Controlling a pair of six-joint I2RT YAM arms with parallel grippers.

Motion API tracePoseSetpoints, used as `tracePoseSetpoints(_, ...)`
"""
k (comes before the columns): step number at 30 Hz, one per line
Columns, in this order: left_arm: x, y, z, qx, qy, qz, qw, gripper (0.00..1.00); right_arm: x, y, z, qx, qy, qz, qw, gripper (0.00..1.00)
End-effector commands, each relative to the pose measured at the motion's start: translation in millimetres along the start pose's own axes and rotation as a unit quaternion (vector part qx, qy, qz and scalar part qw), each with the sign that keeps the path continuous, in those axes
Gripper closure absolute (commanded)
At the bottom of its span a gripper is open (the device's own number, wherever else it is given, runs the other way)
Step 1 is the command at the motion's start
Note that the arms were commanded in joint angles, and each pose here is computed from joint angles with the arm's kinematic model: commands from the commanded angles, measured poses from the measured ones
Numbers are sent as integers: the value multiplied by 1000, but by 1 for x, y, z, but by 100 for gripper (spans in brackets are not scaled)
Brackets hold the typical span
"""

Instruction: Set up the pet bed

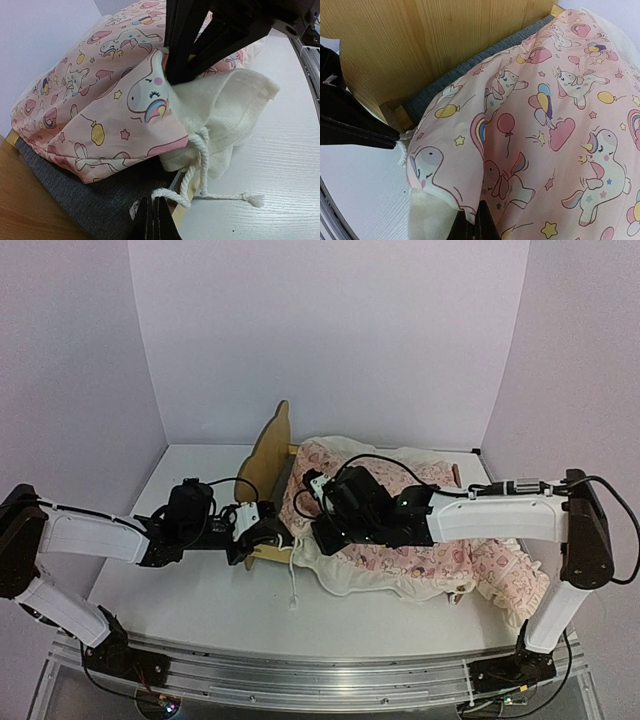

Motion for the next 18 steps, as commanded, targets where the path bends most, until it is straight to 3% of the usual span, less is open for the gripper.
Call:
tracePoseSetpoints(1,7,8,28,50,-44,21,998,100,15,-9,3,8,17,-34,999,100)
tracePoseSetpoints(5,17,14,38,46,-68,20,996,100,18,-5,6,7,18,-39,999,99)
tracePoseSetpoints(12,-2,28,11,2,-108,58,992,99,25,-8,3,-6,15,-59,998,99)
tracePoseSetpoints(18,-19,42,9,15,-124,74,989,91,24,-6,2,-8,13,-62,998,99)
Point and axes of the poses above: each gripper's point midway between its finger pads, its own y axis out along the fingers, its own z axis along the line the jaws close on, x = y × z, the point moved 5 cm from there along -y, back along the fingers, and after that the axes turned 14 degrees about y, right-handed, at the moved point
